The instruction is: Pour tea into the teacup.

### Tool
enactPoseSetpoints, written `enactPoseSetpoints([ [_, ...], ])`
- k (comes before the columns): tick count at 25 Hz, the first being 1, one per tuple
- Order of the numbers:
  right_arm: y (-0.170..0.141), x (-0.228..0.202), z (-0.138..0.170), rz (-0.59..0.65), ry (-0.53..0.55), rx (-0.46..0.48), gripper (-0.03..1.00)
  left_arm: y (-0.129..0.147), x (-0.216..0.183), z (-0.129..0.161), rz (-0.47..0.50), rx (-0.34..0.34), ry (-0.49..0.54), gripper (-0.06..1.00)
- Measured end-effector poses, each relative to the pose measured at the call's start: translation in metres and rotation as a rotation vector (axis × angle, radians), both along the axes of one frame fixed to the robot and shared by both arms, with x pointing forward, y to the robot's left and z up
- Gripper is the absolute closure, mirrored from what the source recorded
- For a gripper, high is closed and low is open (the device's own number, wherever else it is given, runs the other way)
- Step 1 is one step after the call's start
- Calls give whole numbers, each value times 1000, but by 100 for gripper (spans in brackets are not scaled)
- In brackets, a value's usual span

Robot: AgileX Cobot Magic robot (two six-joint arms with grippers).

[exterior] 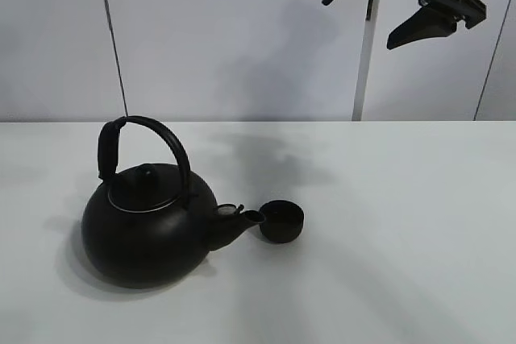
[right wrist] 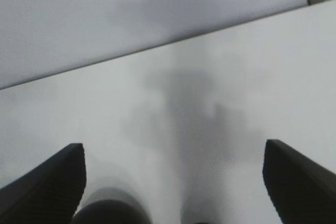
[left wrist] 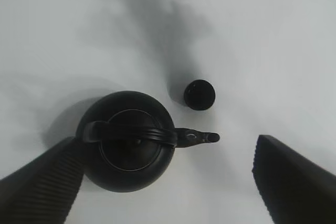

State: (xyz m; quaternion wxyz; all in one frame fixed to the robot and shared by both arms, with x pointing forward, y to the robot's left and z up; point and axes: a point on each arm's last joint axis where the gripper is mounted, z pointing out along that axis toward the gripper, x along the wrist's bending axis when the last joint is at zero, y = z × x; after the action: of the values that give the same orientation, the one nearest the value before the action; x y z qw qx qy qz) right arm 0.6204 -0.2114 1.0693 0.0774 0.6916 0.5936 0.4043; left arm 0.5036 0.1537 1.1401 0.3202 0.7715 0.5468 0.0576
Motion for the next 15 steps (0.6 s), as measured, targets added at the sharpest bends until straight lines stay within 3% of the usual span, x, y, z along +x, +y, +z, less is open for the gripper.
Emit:
enactPoseSetpoints([
  [7, 10, -11, -3, 47, 146, 118, 34, 12, 32, -8, 67, -46, 106, 26],
  [15, 15, -18, -4, 86, 230, 170, 34, 7, 45, -28, 90, -89, 202, 25],
])
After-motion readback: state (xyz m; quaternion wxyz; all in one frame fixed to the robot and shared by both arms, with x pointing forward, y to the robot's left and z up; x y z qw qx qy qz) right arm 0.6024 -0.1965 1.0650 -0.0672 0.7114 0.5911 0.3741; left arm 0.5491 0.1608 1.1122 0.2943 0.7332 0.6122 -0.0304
